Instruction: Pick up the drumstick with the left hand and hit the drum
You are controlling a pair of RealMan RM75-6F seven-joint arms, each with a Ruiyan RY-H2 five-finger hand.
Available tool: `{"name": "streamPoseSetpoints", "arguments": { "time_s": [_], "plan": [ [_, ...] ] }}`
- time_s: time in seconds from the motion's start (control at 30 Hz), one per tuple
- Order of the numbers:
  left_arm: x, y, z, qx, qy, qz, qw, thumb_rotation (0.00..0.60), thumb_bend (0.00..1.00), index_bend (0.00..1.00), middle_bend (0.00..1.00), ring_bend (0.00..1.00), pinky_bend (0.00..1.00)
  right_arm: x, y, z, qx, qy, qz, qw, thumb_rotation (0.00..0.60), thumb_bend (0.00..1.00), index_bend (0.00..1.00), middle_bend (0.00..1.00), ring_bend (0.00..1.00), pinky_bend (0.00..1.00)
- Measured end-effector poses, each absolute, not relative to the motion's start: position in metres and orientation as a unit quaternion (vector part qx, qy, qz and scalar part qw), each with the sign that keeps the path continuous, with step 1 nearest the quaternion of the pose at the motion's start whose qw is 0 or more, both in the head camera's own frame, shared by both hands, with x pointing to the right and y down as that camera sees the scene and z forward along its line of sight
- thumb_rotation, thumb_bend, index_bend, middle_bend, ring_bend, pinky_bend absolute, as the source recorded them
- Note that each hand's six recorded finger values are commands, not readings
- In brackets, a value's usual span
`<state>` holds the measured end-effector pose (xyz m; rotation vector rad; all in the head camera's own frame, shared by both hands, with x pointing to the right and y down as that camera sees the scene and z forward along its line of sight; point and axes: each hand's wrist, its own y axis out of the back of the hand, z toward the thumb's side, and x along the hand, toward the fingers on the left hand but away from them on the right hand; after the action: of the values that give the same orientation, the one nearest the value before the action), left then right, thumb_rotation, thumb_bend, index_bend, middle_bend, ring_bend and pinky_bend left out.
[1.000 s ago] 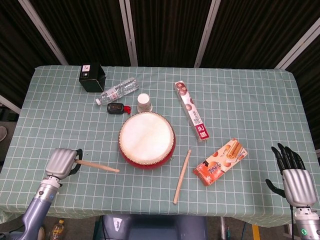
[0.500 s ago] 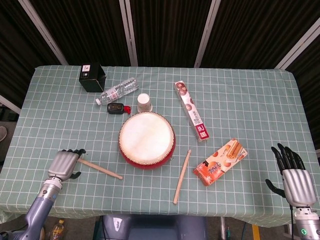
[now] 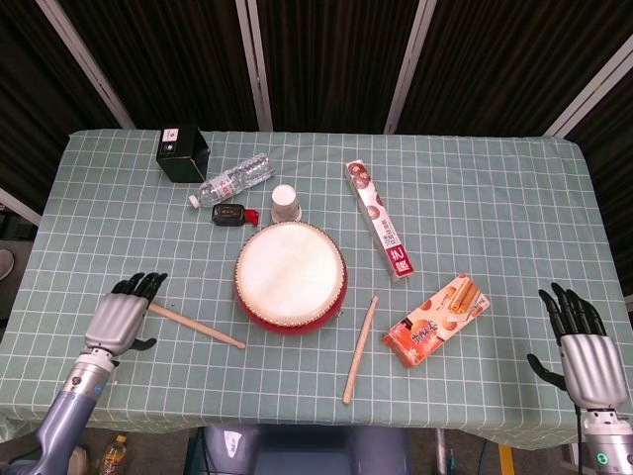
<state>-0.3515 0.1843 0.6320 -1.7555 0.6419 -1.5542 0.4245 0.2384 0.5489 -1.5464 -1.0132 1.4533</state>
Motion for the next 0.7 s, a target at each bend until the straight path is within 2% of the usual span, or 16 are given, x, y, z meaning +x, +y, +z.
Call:
{"name": "streamPoseSetpoints", "arguments": {
  "time_s": [0.1, 0.27, 0.5, 0.7],
  "plan": [
    [-0.355, 0.181, 0.615, -0.680, 0.272, -0.580, 0.357, 0.600, 0.00, 0.00, 0.00, 0.00, 0.12, 0.424, 0.239, 0.549, -0.608, -0.396, 0.570, 0.386, 0.600, 0.25, 0.00, 0.00, 0.00, 0.12],
    [-0.369, 0.186, 0.587, -0.690, 0.313, -0.543, 0.362, 0.600, 0.00, 0.00, 0.00, 0.00, 0.00, 0.422, 0.240, 0.549, -0.609, -0.393, 0.568, 0.390, 0.600, 0.25, 0.00, 0.00, 0.00, 0.12],
    [-0.410, 0.205, 0.560, -0.672, 0.349, -0.519, 0.396, 0.600, 0.00, 0.00, 0.00, 0.00, 0.00, 0.421, 0.241, 0.549, -0.608, -0.390, 0.567, 0.396, 0.600, 0.25, 0.00, 0.00, 0.00, 0.12],
    [-0.445, 0.226, 0.551, -0.652, 0.374, -0.526, 0.398, 0.600, 0.00, 0.00, 0.00, 0.00, 0.00, 0.420, 0.240, 0.548, -0.609, -0.391, 0.563, 0.398, 0.600, 0.25, 0.00, 0.00, 0.00, 0.12]
  ]
}}
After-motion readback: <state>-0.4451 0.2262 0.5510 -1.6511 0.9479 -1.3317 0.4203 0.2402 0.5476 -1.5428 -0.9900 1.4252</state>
